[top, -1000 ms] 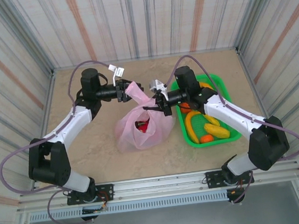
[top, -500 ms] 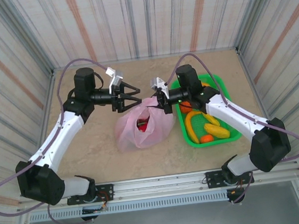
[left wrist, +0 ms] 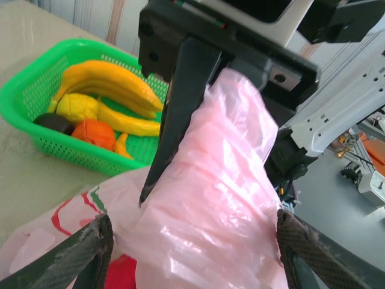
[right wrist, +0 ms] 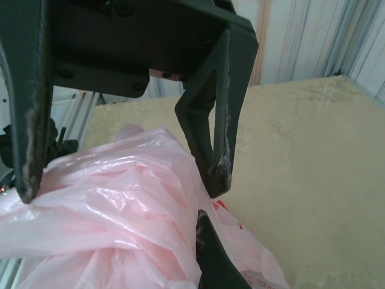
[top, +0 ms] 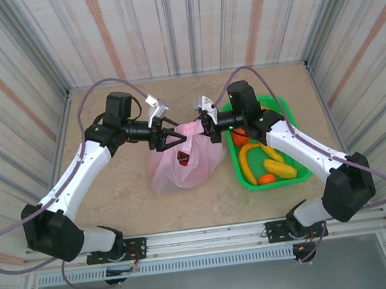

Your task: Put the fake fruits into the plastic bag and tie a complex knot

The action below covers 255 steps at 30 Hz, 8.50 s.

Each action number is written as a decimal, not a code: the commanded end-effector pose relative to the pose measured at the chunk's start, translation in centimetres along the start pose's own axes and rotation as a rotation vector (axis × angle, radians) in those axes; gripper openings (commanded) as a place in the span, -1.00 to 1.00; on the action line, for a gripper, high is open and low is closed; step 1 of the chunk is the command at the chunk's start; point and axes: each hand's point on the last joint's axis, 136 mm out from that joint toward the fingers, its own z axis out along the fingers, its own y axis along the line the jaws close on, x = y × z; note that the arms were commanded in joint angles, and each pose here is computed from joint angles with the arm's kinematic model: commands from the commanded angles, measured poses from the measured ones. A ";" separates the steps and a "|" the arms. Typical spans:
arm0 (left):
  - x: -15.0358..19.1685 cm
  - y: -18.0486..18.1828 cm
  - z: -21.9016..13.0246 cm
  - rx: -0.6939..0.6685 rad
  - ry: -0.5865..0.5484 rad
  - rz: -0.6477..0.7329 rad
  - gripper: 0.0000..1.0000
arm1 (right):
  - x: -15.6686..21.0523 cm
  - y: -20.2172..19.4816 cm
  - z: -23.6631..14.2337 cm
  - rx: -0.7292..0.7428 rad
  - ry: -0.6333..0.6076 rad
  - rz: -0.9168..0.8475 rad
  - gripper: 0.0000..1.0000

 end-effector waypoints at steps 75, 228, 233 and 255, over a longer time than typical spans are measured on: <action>3.7 4.1 -0.5 -0.251 0.274 0.165 -1.00 | 1.6 -0.9 2.3 -0.041 0.321 0.102 0.77; 4.6 6.5 0.4 -0.081 -0.144 -0.132 -1.00 | 2.3 3.5 -5.3 0.190 -0.159 0.849 0.05; 4.5 6.4 0.4 -0.080 -0.141 -0.130 -1.00 | 2.8 2.7 -3.7 0.216 -0.142 0.777 -0.09; 4.5 6.2 0.4 -0.070 -0.136 -0.126 -1.00 | 2.8 0.1 -2.2 0.331 -0.118 0.606 -0.05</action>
